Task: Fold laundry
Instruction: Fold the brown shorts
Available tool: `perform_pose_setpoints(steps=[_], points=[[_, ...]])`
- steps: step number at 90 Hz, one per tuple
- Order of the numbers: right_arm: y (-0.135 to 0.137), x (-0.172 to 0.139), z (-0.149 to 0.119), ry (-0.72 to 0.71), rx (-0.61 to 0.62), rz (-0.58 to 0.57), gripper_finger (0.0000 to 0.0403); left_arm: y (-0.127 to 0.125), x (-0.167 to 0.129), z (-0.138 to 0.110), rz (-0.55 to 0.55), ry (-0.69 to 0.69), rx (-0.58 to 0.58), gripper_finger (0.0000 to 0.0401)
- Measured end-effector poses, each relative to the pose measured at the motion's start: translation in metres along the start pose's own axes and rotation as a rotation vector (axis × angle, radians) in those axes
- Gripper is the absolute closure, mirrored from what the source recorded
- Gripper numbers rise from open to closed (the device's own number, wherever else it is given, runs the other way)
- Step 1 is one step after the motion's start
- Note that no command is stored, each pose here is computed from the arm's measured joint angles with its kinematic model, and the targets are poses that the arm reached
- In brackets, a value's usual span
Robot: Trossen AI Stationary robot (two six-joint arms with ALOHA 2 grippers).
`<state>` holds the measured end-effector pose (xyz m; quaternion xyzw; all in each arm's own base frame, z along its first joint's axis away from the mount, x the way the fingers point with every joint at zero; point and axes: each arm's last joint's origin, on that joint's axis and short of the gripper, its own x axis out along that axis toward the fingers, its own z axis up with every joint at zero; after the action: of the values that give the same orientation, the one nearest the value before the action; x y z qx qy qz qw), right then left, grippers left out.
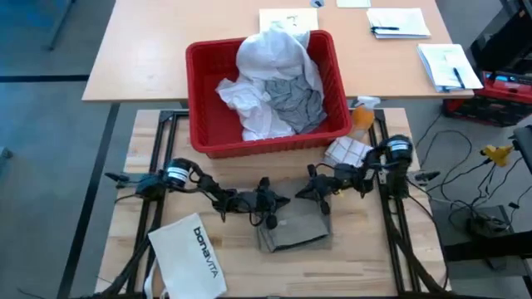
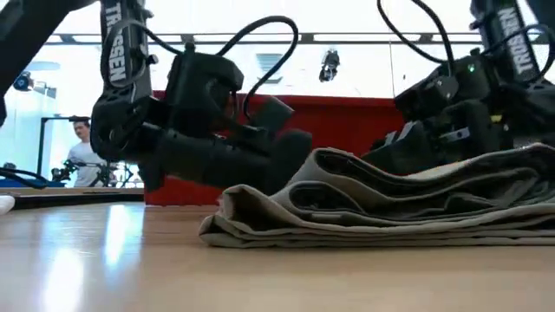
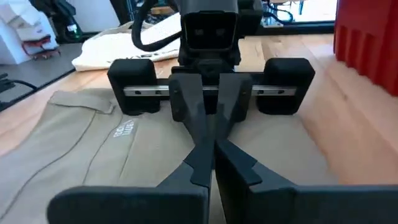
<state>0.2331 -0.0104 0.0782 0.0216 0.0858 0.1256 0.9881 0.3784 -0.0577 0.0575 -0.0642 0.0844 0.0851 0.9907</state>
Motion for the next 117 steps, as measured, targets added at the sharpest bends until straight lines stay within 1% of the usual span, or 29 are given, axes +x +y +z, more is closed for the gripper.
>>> perform_pose_setpoints(steps=[9,18,34,41,46,53,61,68,77,85,96,104,110,117], points=[[-0.003,0.006,-0.008,0.026,0.006,-0.022,0.0403,-0.001,0.000,0.001,0.000,0.002,0.006,0.0401],[-0.005,0.010,-0.018,0.061,-0.001,-0.029,0.0403,-0.002,-0.001,0.007,-0.003,-0.001,0.008,0.0401],[-0.007,0.016,-0.034,0.119,0.003,-0.031,0.0403,-0.010,-0.007,0.035,-0.026,-0.047,0.044,0.0401],[-0.006,0.016,-0.036,0.125,0.004,-0.024,0.0403,-0.011,-0.009,0.042,0.002,-0.023,0.064,0.0401],[-0.005,0.016,-0.033,0.115,0.002,-0.021,0.0403,-0.008,-0.010,0.041,0.054,0.005,0.079,0.0401],[-0.005,0.016,-0.024,0.082,0.002,-0.023,0.0403,-0.003,-0.011,0.030,0.106,0.076,0.110,0.0401],[-0.004,0.015,-0.010,0.033,-0.001,-0.023,0.0403,0.004,-0.012,0.012,0.131,0.162,0.118,0.0401],[-0.004,0.015,0.006,-0.041,-0.004,-0.022,0.0403,0.006,-0.014,0.005,0.143,0.179,0.088,0.0401],[-0.003,0.011,0.016,-0.072,0.006,-0.024,0.0403,0.008,-0.017,0.002,0.148,0.187,0.074,0.0401],[-0.001,0.007,0.011,-0.026,0.017,-0.055,0.0403,0.009,-0.022,0.004,0.145,0.182,0.072,0.0401],[0.003,0.000,-0.007,0.086,0.022,-0.079,0.0403,0.010,-0.030,0.010,0.144,0.176,0.069,0.0401],[0.004,-0.003,-0.020,0.143,0.028,-0.079,0.0403,0.011,-0.036,0.018,0.140,0.170,0.085,0.0401],[0.004,-0.003,-0.024,0.149,0.041,-0.081,0.0403,0.011,-0.039,0.024,0.137,0.152,0.084,0.0401],[0.005,-0.003,-0.023,0.123,0.061,-0.082,0.0403,0.012,-0.043,0.028,0.138,0.157,0.085,0.0401]])
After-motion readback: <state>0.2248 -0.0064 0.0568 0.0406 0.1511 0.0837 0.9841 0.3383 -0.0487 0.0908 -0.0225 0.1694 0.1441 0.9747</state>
